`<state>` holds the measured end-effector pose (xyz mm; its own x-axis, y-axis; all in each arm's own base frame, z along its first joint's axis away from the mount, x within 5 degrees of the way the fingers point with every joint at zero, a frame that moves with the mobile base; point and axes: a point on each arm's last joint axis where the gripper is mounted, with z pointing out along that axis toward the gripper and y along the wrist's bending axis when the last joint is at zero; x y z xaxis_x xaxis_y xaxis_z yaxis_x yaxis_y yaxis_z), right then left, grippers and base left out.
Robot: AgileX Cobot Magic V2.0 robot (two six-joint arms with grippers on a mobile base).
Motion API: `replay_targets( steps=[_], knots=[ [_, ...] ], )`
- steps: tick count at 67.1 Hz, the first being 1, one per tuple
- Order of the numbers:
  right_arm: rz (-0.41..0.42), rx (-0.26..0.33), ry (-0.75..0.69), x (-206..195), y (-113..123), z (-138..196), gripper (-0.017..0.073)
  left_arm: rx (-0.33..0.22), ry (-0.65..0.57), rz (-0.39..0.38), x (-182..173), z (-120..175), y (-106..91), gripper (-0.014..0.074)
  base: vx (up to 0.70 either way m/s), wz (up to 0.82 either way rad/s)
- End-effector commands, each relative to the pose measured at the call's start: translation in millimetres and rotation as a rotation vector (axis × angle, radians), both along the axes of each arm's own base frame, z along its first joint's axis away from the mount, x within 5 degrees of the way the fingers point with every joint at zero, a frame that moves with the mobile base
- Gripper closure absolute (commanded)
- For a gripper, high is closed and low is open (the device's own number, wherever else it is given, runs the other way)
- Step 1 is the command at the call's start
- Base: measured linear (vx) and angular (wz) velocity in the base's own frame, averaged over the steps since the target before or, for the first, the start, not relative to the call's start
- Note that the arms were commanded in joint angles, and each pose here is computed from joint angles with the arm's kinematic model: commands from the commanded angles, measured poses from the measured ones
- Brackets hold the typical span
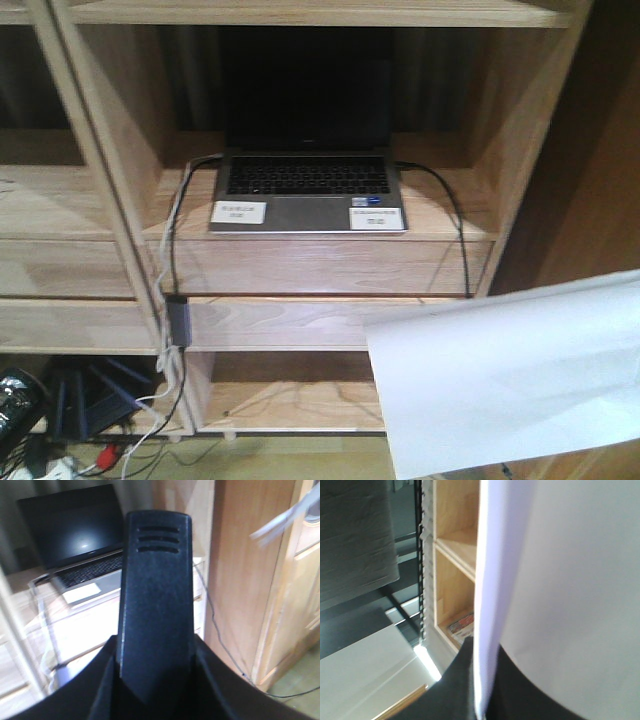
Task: Grab stapler and paper to desk for stapling
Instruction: 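Drive the base away from the shelf holding stapler and paper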
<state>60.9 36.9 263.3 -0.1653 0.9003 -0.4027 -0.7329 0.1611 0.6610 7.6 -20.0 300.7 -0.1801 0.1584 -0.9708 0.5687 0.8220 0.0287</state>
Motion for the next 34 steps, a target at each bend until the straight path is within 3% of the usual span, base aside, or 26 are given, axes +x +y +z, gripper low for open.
replay_targets(
  steps=[1,18,34],
  knots=[
    [0.011,0.018,-0.042,-2.4,-0.3,2.6,0.0561,-0.089,-0.104,0.014,0.7,19.1,0.5,0.0600,-0.06,0.22],
    [0.012,0.018,-0.044,-2.6,-0.3,2.7,0.0561,-0.089,-0.104,0.014,0.7,19.1,0.5,0.0600,-0.06,0.39],
    [0.012,0.018,-0.045,-2.6,-0.3,2.8,0.0561,-0.089,-0.104,0.014,0.7,19.1,0.5,0.0600,-0.04,0.75]
  ],
)
